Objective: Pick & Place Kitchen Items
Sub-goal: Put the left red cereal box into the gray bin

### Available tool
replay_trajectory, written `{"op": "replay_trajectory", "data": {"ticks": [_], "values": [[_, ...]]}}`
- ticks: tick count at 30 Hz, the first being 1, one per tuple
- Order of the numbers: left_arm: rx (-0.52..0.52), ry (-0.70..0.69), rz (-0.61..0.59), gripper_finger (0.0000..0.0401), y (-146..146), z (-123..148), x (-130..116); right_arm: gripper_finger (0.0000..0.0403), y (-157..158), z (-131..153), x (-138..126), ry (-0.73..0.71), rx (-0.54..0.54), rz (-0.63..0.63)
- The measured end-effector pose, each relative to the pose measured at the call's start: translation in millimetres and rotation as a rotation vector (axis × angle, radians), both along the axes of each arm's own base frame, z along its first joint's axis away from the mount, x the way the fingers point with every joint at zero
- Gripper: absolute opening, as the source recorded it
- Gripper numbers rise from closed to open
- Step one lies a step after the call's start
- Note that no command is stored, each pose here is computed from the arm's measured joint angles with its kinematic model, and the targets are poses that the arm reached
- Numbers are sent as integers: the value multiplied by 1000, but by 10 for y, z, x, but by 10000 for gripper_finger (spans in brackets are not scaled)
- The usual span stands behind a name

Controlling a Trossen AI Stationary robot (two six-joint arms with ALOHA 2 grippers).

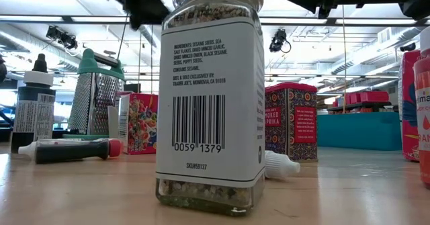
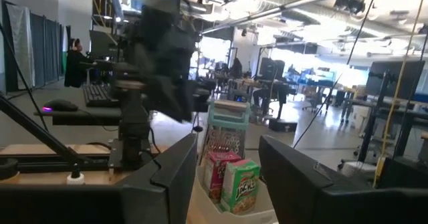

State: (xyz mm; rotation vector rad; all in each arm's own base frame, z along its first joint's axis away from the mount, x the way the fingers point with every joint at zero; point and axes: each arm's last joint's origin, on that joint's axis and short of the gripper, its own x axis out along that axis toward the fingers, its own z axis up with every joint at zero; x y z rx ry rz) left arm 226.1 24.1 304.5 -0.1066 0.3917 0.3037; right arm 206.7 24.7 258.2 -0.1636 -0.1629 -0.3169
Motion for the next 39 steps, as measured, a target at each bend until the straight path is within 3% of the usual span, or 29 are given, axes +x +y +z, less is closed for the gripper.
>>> {"op": "replay_trajectory", "data": {"ticks": [4, 7, 14, 24, 32, 39], "values": [[20, 32, -190, 70, -221, -56, 67, 173, 0, -13, 3, -1, 43, 9], [18, 57, -236, 70, -338, -102, 92, 173, 1, -18, 4, 4, 44, 10], [-117, 50, -205, 70, -423, -212, 263, 173, 3, -33, 8, 19, 40, 16], [-155, 232, -92, 103, -195, -709, 597, 173, 3, -37, 8, 18, 57, 18], [-329, 359, -134, 142, -118, -1124, 776, 173, 1, -50, 9, 33, 56, 11], [-391, 444, -184, 146, -140, -1403, 861, 173, 1, -44, 9, 26, 57, 11]]}}
